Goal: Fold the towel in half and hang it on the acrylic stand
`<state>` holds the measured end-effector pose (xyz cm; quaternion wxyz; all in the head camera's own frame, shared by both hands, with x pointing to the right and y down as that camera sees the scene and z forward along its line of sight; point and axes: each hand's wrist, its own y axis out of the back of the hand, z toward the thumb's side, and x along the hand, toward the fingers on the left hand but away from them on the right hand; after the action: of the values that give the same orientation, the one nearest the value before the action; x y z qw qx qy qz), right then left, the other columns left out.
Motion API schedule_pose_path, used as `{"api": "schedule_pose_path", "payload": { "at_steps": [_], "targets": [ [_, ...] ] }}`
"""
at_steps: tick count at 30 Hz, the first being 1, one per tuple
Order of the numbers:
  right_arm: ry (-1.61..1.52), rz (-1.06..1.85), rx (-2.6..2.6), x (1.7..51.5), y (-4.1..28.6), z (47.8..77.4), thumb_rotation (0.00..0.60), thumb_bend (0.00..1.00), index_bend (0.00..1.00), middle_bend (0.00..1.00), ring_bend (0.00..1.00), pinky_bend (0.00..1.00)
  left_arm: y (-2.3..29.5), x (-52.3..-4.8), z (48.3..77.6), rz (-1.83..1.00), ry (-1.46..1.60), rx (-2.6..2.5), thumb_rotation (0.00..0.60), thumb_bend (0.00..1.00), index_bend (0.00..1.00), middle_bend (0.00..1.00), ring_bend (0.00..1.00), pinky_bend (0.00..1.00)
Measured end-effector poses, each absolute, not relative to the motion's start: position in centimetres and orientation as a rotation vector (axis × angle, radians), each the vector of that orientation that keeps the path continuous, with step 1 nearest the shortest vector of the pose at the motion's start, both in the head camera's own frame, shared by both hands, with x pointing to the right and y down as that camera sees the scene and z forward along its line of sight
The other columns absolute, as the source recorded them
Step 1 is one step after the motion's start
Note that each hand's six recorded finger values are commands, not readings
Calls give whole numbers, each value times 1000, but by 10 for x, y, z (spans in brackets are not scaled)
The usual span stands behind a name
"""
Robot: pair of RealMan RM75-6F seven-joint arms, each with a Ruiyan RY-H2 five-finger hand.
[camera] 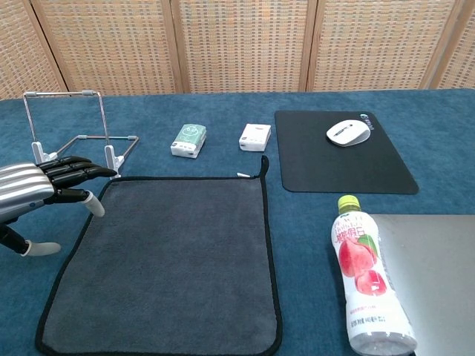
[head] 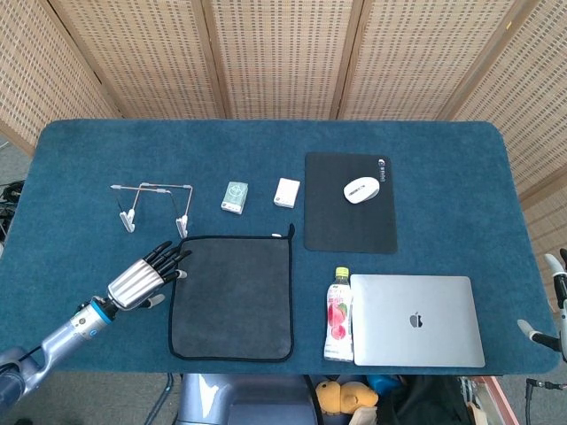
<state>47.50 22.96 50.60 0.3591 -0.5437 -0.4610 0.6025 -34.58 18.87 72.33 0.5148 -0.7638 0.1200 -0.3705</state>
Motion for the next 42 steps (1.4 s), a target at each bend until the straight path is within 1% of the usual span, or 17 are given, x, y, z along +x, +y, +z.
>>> {"api": "schedule_pose_path", "payload": {
  "at_steps": [19,27,42],
  "targets": [
    [-1210,1558,-1395,480,229,503,600,0,0,0,0,0,189,-325,737,-874,235,-1787,600,255,338,0,0,0],
    [-1212,1557,-1401,480,230,503,600,0,0,0,0,0,192,-320,735,-840,220,-1785,600,298,369,0,0,0],
    [-1222,1553,-1409,482,231,500,600,0,0,0,0,0,189,-310,728,-787,206,-1747,600,317,376,0,0,0]
  ]
}}
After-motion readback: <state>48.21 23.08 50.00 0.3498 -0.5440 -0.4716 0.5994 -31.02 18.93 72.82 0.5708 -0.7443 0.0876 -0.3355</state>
